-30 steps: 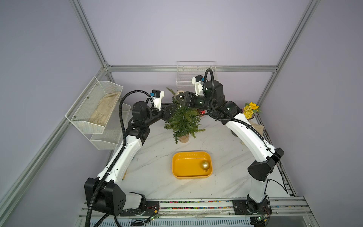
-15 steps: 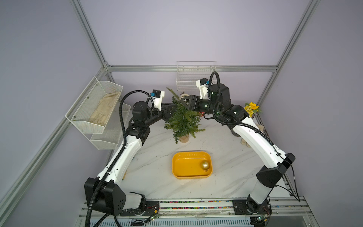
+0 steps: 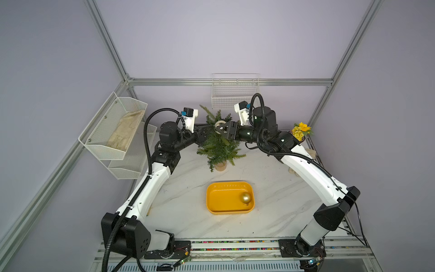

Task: Decorate the small christmas tree with ornaments
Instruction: Hang an ornament on the christmas tree.

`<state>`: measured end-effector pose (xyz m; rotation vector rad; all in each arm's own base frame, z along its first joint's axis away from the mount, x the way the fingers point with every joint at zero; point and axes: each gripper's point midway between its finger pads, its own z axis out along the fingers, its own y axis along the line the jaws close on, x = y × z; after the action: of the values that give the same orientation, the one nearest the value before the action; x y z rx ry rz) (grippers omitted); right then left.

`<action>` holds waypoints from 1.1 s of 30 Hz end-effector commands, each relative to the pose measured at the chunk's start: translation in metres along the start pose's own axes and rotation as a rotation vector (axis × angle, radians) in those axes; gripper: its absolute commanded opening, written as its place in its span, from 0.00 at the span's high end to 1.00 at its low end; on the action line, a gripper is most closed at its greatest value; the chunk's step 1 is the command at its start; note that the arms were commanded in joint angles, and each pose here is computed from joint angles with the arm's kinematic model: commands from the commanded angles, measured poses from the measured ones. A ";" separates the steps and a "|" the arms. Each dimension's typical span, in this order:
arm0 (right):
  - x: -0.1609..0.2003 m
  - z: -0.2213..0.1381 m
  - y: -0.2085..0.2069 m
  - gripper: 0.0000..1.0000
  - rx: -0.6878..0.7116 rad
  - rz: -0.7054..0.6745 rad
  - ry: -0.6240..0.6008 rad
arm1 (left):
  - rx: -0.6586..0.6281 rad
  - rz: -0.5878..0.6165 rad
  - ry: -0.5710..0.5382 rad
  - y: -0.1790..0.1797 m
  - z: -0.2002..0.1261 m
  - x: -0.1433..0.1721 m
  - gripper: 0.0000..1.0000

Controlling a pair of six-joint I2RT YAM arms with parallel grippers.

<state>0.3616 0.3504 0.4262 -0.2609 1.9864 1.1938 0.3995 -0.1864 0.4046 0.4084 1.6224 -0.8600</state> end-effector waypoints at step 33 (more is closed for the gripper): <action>-0.002 -0.036 0.014 0.23 -0.015 -0.018 -0.029 | 0.033 0.039 -0.084 -0.023 -0.005 -0.037 0.71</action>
<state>0.3421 0.3402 0.4390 -0.2776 1.9499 1.2303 0.4042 -0.1921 0.3954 0.4020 1.6470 -0.8720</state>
